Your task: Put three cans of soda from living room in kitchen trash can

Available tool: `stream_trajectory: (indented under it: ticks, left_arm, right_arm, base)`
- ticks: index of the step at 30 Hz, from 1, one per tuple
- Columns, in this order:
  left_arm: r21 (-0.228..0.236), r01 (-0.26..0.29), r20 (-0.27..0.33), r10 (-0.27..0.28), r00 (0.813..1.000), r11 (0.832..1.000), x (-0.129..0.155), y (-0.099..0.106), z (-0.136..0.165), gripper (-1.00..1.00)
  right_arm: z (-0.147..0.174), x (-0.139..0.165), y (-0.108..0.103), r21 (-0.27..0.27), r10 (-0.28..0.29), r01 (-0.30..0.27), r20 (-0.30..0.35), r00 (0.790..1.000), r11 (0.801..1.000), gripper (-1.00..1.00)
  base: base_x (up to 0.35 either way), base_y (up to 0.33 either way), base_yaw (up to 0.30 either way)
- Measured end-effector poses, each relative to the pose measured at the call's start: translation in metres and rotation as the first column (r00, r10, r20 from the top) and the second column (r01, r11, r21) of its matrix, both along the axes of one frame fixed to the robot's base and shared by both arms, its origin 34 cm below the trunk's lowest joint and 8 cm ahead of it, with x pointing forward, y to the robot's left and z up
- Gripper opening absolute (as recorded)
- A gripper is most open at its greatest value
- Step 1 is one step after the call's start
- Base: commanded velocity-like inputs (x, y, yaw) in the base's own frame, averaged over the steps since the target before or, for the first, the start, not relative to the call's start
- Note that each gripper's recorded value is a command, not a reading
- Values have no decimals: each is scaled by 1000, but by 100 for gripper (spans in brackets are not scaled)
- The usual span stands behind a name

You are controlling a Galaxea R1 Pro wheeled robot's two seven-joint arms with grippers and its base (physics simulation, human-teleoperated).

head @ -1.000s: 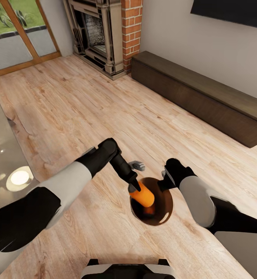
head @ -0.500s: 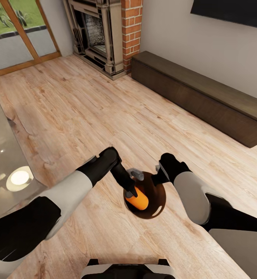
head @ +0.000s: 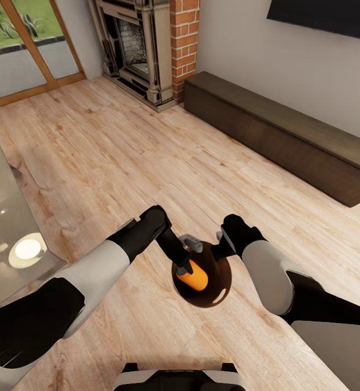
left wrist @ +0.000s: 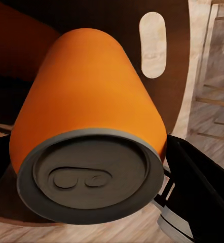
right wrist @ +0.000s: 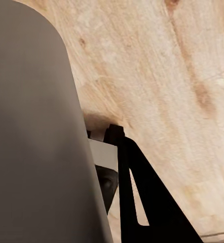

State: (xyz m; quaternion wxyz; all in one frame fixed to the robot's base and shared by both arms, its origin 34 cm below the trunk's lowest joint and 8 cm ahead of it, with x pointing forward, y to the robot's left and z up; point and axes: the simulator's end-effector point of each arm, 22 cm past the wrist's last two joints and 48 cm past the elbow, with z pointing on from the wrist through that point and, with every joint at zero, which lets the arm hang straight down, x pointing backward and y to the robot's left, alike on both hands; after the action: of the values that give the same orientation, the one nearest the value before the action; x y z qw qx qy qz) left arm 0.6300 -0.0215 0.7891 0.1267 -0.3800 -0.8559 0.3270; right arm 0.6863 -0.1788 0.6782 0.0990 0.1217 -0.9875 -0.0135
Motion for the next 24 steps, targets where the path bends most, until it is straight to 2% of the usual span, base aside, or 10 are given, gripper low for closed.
stream_trajectory:
  ticks: [5, 9, 15, 24]
  left_arm:
    - [-12, -10, -7, 10, 1000, 1000, 0, -3, 1, -100]
    - [4, -16, 6, 16, 1000, 1000, 2, 0, -3, -100]
    - [-2, -33, 9, 33, 999, 999, 4, -2, -4, -100]
    - [-11, -50, -1, 50, 999, 999, -2, -6, -8, -100]
  right_arm:
    - [0, -1, 2, 10, -9, 9, -3, 1000, 1000, -100]
    - [0, -1, 1, 5, -4, 4, -2, 1000, 1000, -100]
    - [0, -1, 3, 14, -8, 8, -3, 1000, 1000, -100]
    - [0, 1, 0, -2, 8, -8, 2, 1000, 1000, -100]
  base:
    - [0, 0, 0]
    - [0, 0, 0]
    - [0, 0, 0]
    - [0, 0, 0]
